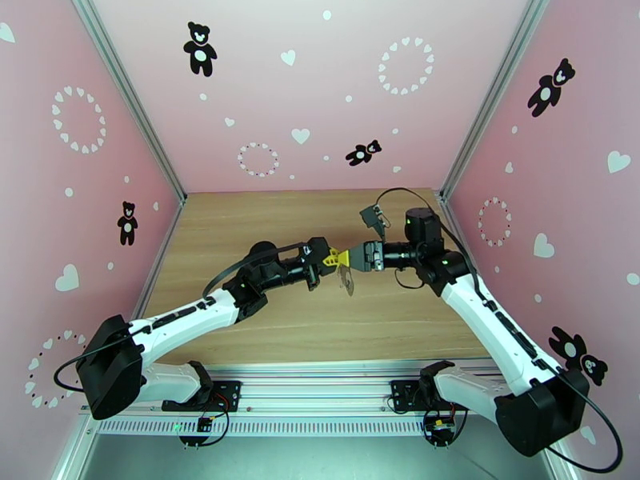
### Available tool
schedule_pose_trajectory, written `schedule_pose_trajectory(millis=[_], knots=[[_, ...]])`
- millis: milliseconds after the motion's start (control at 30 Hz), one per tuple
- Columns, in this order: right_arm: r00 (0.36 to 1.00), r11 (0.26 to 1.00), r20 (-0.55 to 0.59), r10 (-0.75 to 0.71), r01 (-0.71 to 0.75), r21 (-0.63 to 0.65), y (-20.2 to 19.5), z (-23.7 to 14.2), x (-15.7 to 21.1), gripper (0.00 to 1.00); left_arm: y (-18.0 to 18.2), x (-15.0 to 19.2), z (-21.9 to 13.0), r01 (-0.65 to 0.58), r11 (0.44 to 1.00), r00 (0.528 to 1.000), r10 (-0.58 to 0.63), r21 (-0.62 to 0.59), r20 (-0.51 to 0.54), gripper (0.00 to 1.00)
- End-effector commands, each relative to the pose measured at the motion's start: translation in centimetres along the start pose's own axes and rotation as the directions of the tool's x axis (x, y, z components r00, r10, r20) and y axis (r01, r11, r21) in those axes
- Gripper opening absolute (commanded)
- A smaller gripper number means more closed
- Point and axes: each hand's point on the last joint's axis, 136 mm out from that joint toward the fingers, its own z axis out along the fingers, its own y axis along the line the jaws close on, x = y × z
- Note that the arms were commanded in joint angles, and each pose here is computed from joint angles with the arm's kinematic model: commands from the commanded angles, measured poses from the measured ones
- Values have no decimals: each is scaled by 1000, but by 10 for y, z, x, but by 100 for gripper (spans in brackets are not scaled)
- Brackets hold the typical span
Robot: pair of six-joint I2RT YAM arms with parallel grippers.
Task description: Remove the keys from the keyring
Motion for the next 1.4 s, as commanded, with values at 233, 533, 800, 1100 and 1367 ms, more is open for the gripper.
schedule_pose_trajectory(millis=[233,533,800,1100,1367], knots=[[999,996,32,-39,41,-75,36,-12,-1,78,9,-11,-4,-33,999,999,34,-19,11,0],[995,997,60,-74,74,3,31,-24,-2,75,1,-19,-7,-36,999,999,35,27,37,0],[993,996,81,-86,88,-21,15,-20,-7,99,-3,-27,-5,-37,997,998,33,66,54,0],[999,997,13,-50,51,-50,9,-3,7,99,2,-31,5,-46,996,997,42,72,63,0],[996,994,29,-83,85,-75,33,-12,10,99,4,-20,6,-40,997,999,39,63,29,0]])
